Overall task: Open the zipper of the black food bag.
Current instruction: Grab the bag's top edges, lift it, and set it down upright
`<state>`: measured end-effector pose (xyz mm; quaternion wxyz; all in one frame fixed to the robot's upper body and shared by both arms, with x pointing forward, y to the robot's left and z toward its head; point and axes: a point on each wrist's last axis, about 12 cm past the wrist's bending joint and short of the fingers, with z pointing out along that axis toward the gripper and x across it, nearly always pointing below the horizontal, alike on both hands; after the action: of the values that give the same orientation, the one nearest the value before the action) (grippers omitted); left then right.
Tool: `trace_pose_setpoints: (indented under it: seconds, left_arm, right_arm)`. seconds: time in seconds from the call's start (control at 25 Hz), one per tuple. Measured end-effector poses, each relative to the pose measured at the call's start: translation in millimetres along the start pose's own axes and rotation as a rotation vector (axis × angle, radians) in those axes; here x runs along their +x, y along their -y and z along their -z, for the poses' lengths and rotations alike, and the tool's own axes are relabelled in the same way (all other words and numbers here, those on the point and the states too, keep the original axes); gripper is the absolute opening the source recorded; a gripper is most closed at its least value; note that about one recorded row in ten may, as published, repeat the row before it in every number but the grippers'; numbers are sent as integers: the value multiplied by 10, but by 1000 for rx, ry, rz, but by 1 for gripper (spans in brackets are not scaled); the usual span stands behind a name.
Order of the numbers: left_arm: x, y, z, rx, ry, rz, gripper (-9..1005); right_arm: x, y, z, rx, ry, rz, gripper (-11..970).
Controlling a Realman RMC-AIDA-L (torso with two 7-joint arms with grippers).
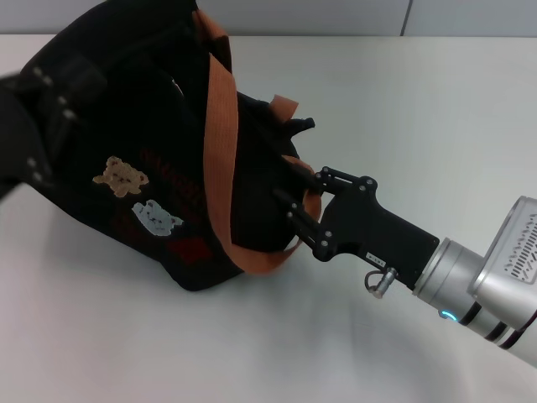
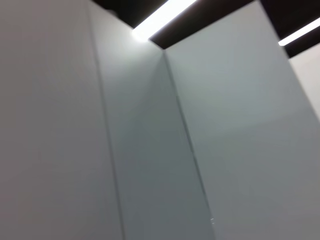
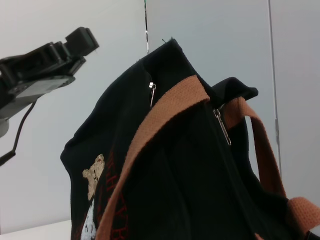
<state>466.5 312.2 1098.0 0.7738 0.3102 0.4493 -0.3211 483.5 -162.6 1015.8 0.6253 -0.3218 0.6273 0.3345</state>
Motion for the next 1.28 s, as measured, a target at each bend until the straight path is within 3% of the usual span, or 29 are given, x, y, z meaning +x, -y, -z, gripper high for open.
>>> trace_pose_setpoints:
  seconds: [0.08,0.12,0.16,0.24,0.32,0.52,0.72,0.92,1.28]
  left_arm:
    - [-55,-97,21,-18,-17,19,77]
    - [-164,-245,32,-3,-55,45,82]
    - [-164,-245,32,-3,-55,45,86]
    - [-284,-371,17,45,-107,75,94]
    - [-443,-523,-87,159,-232,100,133]
    - [-522,-597,-327,250,-407,78,309]
    - [-461,-620,-427,227,-468,43,538]
    - [-417,-626,-423,220,-471,34,655]
    - [-359,-595,-414,229,-472,20,237]
  right_arm:
    - [1,0,0,0,-1,0,405]
    - [2,0,0,0,-1,0,404]
    - [2,0,0,0,-1,0,404]
    - [2,0,0,0,-2,0,404]
    - [3,2,1,1,-2,0,404]
    - [4,2,2,0,-3,1,405]
    - [-2,6,-6,-2,-2,3,405]
    - [2,3,0,0,-3,1,405]
    - [4,3,3,1,-3,1,404]
